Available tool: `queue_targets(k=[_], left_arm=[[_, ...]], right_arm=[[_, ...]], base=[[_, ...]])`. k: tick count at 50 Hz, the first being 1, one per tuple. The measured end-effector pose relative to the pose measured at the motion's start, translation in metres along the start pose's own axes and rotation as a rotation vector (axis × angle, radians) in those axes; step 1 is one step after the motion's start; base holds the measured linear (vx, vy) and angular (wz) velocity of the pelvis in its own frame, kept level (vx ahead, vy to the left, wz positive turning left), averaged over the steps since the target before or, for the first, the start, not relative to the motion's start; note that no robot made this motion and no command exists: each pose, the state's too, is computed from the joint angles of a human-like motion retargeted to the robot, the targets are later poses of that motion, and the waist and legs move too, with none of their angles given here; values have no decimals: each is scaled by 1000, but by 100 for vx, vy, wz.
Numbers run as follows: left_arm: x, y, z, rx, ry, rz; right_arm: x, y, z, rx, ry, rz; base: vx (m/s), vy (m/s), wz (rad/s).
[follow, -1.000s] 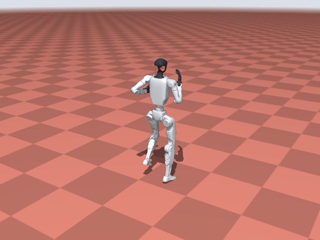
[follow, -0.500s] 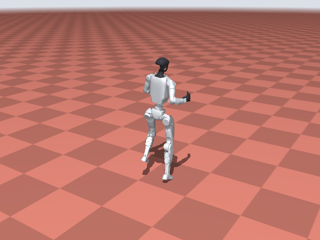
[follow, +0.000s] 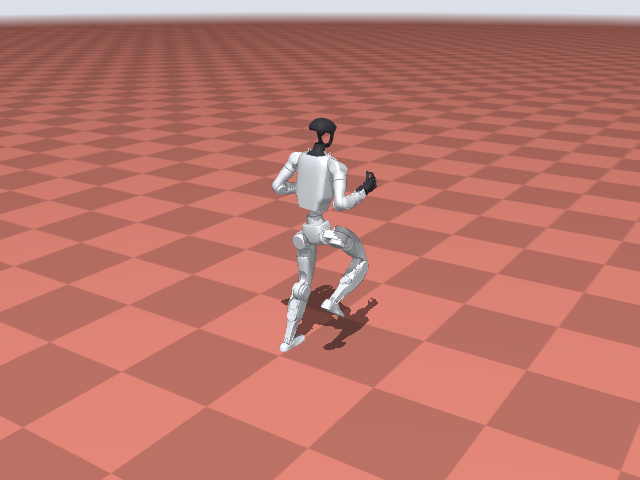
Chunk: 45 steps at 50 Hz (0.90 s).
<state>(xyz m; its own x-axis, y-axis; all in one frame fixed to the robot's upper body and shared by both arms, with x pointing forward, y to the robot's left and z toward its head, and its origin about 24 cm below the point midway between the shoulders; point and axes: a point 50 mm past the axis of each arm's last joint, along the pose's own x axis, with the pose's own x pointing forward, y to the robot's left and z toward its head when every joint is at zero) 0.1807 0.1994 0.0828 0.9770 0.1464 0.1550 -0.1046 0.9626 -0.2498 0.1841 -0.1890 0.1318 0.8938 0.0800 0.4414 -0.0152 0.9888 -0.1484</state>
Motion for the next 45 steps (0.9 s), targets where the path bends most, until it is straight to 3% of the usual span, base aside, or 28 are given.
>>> queue_targets(k=[4, 8, 12, 16, 20, 22, 25, 28, 32, 37, 41, 45], left_arm=[[66, -65, 109, -98, -585, -225], [49, -87, 168, -187, -900, -341], [35, -75, 157, -228, -844, -322], [31, -74, 134, -251, -713, -356], [30, -60, 110, -249, -587, -283], [29, -39, 85, -195, -455, -168], [2, 17, 46, -63, -196, 60], [-35, 40, 37, 64, -2, 66], [-55, 33, 36, 190, 141, -125], [-63, 30, 11, 153, 211, -108], [-6, 8, -2, 63, 40, -47], [80, -69, 53, -70, -369, -164]], right_arm=[[-18, -22, -21, 103, 109, -165], [-33, -20, 4, 137, 113, -6], [-48, -14, 8, 170, 222, 164], [-61, -14, -14, 116, 340, 151], [-32, -10, -36, 77, 301, 112], [1, -7, -28, 116, 155, 57], [65, 3, 32, 172, -243, 85], [71, 8, 80, 253, -489, 86], [36, 9, 85, 338, -476, 53], [14, 21, 52, 328, -246, 167], [7, 21, 16, 208, -71, 149], [-1, 4, -14, 211, 58, 6]], base=[[-28, -2, 72], [17, -8, -79], [26, -10, 74], [6, -12, 93], [-13, -14, -40], [-24, -15, -69], [-21, -6, -93], [10, 4, 31], [25, 10, 44], [11, 11, -105], [-15, 11, -2], [-32, 7, 163]])
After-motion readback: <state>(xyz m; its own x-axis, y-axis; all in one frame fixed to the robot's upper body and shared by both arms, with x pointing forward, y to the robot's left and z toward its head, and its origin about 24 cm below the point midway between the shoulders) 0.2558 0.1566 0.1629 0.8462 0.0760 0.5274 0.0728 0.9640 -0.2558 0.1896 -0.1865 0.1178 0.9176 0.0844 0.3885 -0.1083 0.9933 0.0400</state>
